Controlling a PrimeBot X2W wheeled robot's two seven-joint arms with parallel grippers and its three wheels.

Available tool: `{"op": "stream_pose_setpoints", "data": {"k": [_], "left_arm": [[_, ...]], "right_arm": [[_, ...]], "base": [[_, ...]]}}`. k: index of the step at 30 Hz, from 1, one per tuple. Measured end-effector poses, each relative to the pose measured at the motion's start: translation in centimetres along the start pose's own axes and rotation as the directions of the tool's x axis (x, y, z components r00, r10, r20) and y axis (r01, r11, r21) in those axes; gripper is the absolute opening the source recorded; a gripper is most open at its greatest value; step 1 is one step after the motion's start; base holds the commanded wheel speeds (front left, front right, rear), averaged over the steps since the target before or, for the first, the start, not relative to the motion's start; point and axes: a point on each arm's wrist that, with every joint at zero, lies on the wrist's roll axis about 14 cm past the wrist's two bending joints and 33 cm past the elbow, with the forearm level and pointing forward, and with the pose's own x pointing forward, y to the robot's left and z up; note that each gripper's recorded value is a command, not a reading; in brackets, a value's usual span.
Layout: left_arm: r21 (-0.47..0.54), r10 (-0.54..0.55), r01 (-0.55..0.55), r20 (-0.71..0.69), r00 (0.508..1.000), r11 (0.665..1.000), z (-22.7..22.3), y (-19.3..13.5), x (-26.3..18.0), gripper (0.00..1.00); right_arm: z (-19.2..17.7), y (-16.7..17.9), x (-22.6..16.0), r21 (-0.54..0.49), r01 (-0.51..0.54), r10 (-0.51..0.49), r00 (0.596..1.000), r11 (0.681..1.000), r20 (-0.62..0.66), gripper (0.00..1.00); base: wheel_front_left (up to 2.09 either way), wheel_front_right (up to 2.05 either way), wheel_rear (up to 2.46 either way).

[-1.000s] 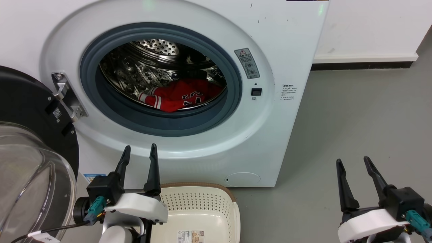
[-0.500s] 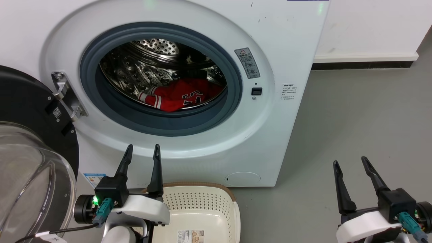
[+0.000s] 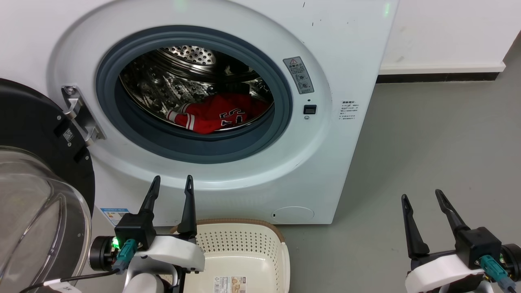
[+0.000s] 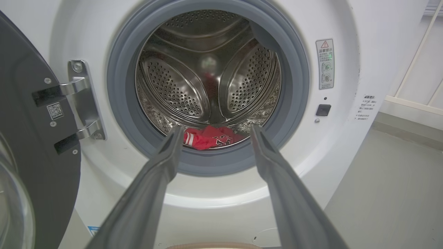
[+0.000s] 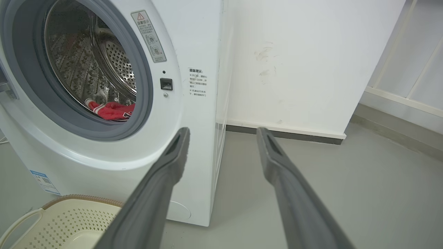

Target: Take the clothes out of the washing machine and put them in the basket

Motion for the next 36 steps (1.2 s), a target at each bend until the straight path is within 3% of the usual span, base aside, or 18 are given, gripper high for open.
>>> {"op": "stream_pose_setpoints", "data": {"k": [8,17,25,26,36], "left_arm": [[0.03,0.006,-0.006,-0.001,1.0,1.0,-0.2,0.3,0.9,1.0],[0.067,0.015,-0.015,0.004,1.0,0.998,-0.9,0.7,6.5,1.0],[0.134,-0.001,0.012,-0.085,0.996,0.991,-4.8,1.5,13.0,1.0],[0.165,-0.017,0.038,-0.126,0.992,0.986,-6.4,1.4,15.5,1.0],[0.274,-0.072,0.156,-0.294,0.953,0.949,-12.0,0.4,22.9,1.0]], "right_arm": [[-0.4,0.1,0.4,0.007,-0.004,0.005,1.0,1.0,-0.012,1.0],[-0.5,0.6,3.1,0.015,-0.023,0.023,1.0,1.0,0.0,1.0],[-2.9,0.2,4.9,0.049,-0.013,0.015,0.999,0.999,-0.041,1.0],[-4.2,-0.2,5.4,0.058,-0.002,0.005,0.998,0.998,-0.065,1.0],[-8.0,-2.1,5.5,0.091,0.063,-0.048,0.986,0.994,-0.161,1.0]], "base": [[0.0,0.0,0.0],[0.0,0.0,0.0],[0.0,0.0,0.0],[0.0,0.0,0.0],[0.0,0.0,0.0]]}}
